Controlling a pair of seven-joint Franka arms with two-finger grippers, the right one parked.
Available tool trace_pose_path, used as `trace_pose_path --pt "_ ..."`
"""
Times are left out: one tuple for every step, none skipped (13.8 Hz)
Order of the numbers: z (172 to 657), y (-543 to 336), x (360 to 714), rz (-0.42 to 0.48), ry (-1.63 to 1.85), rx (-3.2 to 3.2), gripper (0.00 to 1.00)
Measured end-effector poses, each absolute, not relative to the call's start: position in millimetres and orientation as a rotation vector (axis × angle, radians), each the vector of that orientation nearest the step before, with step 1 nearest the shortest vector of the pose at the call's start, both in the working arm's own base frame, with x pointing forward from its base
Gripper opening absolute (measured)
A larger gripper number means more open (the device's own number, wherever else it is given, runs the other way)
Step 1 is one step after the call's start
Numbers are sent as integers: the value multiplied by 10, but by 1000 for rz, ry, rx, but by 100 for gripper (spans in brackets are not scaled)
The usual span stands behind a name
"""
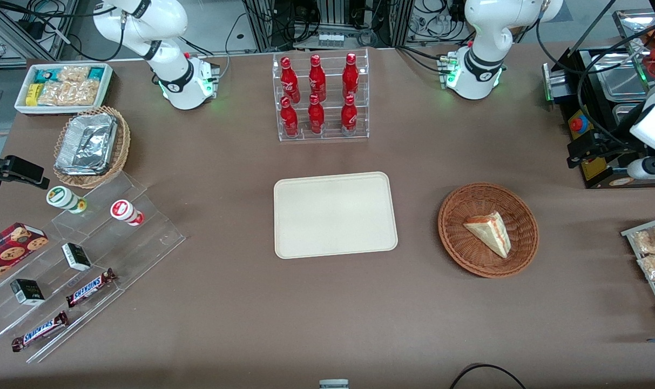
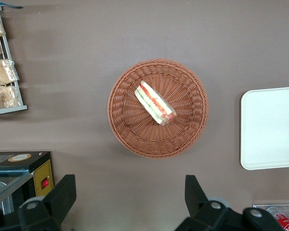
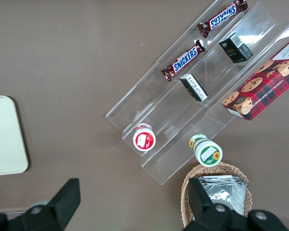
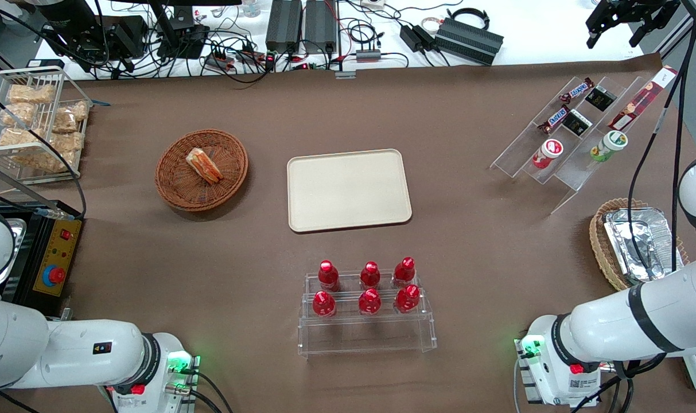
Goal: Place sandwich from basket to tray
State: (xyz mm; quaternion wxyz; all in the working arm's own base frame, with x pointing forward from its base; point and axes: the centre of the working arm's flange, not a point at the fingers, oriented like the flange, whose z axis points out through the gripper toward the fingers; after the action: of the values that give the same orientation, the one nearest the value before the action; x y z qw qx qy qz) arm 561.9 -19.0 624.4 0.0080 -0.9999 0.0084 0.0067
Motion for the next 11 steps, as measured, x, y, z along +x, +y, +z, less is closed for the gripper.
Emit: trace_pose_path --pt "6253 -190 5621 18 26 -3126 100" --pt "6258 -190 5621 16 26 -3126 100" --pt "6254 -189 5623 17 25 -3126 100" --pt "6237 -188 5632 21 25 -3126 100" --pt "6178 -186 5655 31 24 -3124 100" --pt "6042 -185 5701 38 23 -3123 100" --pt "5829 -188 5771 25 9 -3122 100" --pt "5552 -199 5834 3 -40 -3123 100" --pt "5256 -222 5873 -18 -126 -3122 100" --pt "4977 -262 5877 -38 -223 -3120 100" --pt "4736 -306 5855 -54 -325 -3114 100"
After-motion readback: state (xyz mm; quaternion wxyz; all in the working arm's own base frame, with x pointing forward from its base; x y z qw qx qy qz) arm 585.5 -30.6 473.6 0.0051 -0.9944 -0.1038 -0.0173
